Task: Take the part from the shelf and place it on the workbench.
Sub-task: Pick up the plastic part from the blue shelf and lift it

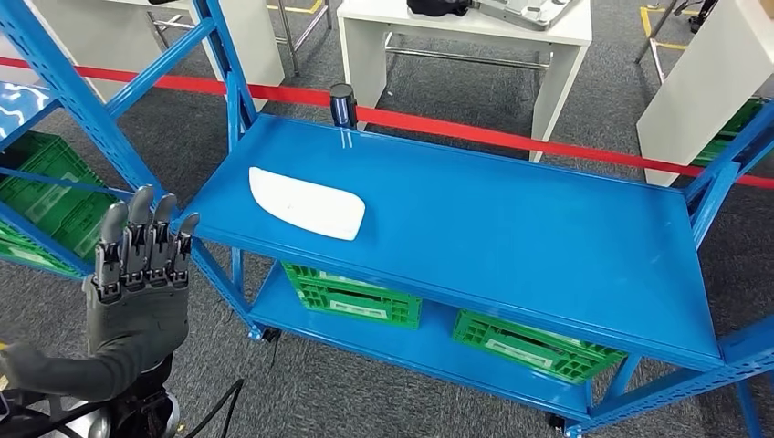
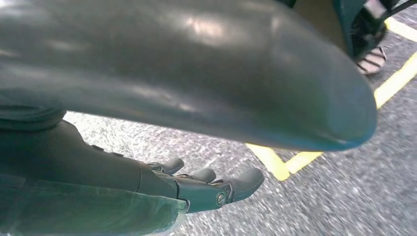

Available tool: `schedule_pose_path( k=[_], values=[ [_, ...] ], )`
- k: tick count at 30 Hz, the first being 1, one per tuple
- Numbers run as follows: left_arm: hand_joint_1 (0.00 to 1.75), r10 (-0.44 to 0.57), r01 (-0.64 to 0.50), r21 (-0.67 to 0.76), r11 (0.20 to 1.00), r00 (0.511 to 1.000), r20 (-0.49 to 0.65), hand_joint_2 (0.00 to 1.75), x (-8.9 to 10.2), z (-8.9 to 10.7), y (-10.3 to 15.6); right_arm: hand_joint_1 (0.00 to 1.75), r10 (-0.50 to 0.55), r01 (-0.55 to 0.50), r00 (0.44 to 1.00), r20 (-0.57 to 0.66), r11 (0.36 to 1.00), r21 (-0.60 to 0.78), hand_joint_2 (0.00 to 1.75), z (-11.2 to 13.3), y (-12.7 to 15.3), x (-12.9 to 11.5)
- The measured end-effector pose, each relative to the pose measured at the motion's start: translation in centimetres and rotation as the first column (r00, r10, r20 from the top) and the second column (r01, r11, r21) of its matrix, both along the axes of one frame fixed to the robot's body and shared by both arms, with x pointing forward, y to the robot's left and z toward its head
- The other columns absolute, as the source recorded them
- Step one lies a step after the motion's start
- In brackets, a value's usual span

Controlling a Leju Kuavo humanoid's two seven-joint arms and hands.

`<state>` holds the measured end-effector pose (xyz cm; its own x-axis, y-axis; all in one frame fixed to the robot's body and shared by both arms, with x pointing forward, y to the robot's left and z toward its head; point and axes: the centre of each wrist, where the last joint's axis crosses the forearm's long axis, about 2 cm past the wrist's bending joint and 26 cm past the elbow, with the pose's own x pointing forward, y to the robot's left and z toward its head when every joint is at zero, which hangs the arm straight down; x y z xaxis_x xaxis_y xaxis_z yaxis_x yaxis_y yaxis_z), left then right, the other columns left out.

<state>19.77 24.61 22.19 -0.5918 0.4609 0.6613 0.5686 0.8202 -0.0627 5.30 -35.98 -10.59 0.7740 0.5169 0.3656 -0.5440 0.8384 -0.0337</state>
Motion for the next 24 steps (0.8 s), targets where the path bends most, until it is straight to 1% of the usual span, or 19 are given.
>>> schedule_pose_path(
  k=[2,4,8,10,13,15,17,18,20,22,24],
  values=[
    [0.0,0.001,-0.001,0.007,1.0,1.0,-0.011,1.75,-0.1,-0.2,0.2,0.0,-0.005,0.005,1.0,0.002,1.0,0.002,0.0,0.0,0.1,0.0],
    [0.0,0.017,-0.017,0.035,0.999,1.0,-0.015,1.75,-0.2,-0.4,0.4,0.0,-0.011,0.01,1.0,0.003,1.0,0.004,0.0,0.0,0.2,-0.2],
    [0.0,0.092,-0.091,0.136,0.987,0.996,-0.003,0.0,-0.5,-0.8,1.2,0.0,-0.024,0.024,1.0,0.012,1.0,0.014,0.0,-0.2,0.5,-0.8],
    [0.0,0.167,-0.165,0.24,0.957,0.986,0.013,0.0,-0.7,-1.2,1.7,0.0,-0.032,0.032,0.999,0.008,0.999,0.019,0.0,-0.3,0.6,-1.4],
    [0.0,0.297,-0.297,0.436,0.849,0.952,0.071,0.0,-1.1,-1.7,2.7,0.0,-0.044,0.044,0.999,-0.005,0.999,0.023,0.0,-0.4,0.7,-2.5],
    [0.0,0.361,-0.361,0.542,0.759,0.926,0.111,0.87,-1.3,-1.9,3.3,0.0,-0.048,0.048,0.999,-0.008,0.999,0.024,0.0,-0.4,0.7,-2.8],
    [0.0,0.419,-0.414,0.639,0.648,0.895,0.155,1.75,-1.3,-2.0,4.0,0.0,-0.049,0.049,0.999,-0.006,0.998,0.025,0.0,-0.4,0.6,-2.9],
    [0.0,0.442,-0.434,0.682,0.589,0.879,0.178,1.75,-1.4,-2.1,4.3,0.0,-0.049,0.049,0.999,-0.006,0.998,0.025,0.0,-0.4,0.5,-3.0],
    [0.0,0.466,-0.452,0.742,0.494,0.859,0.213,1.75,-1.7,-2.3,5.0,0.0,-0.049,0.049,0.999,-0.004,0.998,0.025,0.0,-0.4,0.5,-3.1],
    [0.0,0.476,-0.458,0.777,0.432,0.848,0.235,1.75,-1.8,-2.5,5.6,0.0,-0.049,0.049,0.999,-0.002,0.998,0.024,0.0,-0.4,0.4,-3.1],
    [0.0,0.478,-0.455,0.796,0.399,0.844,0.244,1.75,-1.8,-2.6,6.0,0.0,-0.049,0.049,0.999,0.001,0.999,0.022,0.0,-0.4,0.3,-3.1]
  ],
)
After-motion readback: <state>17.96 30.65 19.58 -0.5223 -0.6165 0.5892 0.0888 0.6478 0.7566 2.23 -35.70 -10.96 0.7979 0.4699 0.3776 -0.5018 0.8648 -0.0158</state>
